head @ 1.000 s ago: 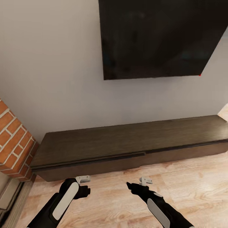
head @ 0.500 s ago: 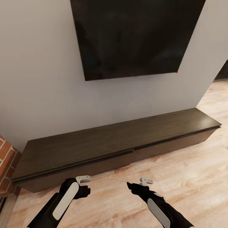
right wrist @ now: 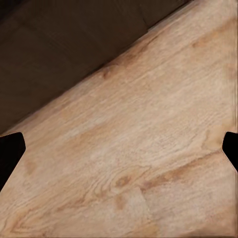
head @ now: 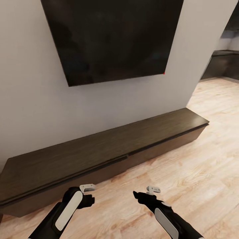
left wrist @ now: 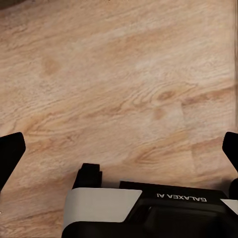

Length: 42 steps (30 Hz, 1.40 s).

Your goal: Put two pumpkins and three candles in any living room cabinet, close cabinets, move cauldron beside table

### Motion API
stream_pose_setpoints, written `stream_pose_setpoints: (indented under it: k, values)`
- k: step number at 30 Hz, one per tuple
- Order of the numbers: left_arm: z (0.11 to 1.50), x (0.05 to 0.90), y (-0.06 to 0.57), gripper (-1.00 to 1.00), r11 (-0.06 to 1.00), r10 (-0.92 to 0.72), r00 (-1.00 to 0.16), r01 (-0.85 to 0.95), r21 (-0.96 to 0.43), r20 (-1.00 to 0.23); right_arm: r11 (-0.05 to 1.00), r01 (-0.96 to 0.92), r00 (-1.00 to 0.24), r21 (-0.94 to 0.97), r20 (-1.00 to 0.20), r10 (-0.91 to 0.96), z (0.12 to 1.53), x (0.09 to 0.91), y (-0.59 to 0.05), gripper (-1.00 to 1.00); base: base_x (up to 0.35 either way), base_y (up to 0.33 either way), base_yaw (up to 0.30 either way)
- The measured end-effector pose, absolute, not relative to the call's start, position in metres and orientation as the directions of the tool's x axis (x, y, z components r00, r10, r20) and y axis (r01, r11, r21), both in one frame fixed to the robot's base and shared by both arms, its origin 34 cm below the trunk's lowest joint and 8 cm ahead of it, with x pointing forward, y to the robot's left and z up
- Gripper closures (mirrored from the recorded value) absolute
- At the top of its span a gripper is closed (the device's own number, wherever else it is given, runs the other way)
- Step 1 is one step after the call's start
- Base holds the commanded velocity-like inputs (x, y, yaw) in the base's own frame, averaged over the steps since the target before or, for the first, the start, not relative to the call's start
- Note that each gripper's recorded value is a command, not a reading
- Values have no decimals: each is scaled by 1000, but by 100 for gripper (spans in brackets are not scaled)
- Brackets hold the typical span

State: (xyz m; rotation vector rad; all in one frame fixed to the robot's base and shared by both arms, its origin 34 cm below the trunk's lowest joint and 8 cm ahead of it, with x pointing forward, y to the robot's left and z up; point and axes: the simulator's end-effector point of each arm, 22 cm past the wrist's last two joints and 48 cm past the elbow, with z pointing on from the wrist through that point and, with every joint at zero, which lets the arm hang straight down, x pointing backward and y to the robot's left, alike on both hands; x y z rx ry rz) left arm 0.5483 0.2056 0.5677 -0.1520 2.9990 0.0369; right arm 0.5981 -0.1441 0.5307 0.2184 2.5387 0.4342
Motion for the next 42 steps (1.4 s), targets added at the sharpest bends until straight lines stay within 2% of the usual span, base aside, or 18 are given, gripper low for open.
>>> stream_pose_setpoints:
  k: [42]
  values:
    - [571,552,203,-100,995,-96,-984,-99,12,-153,940,81,-848,331,-473,240,520,589,-152,-100,0,0,-278]
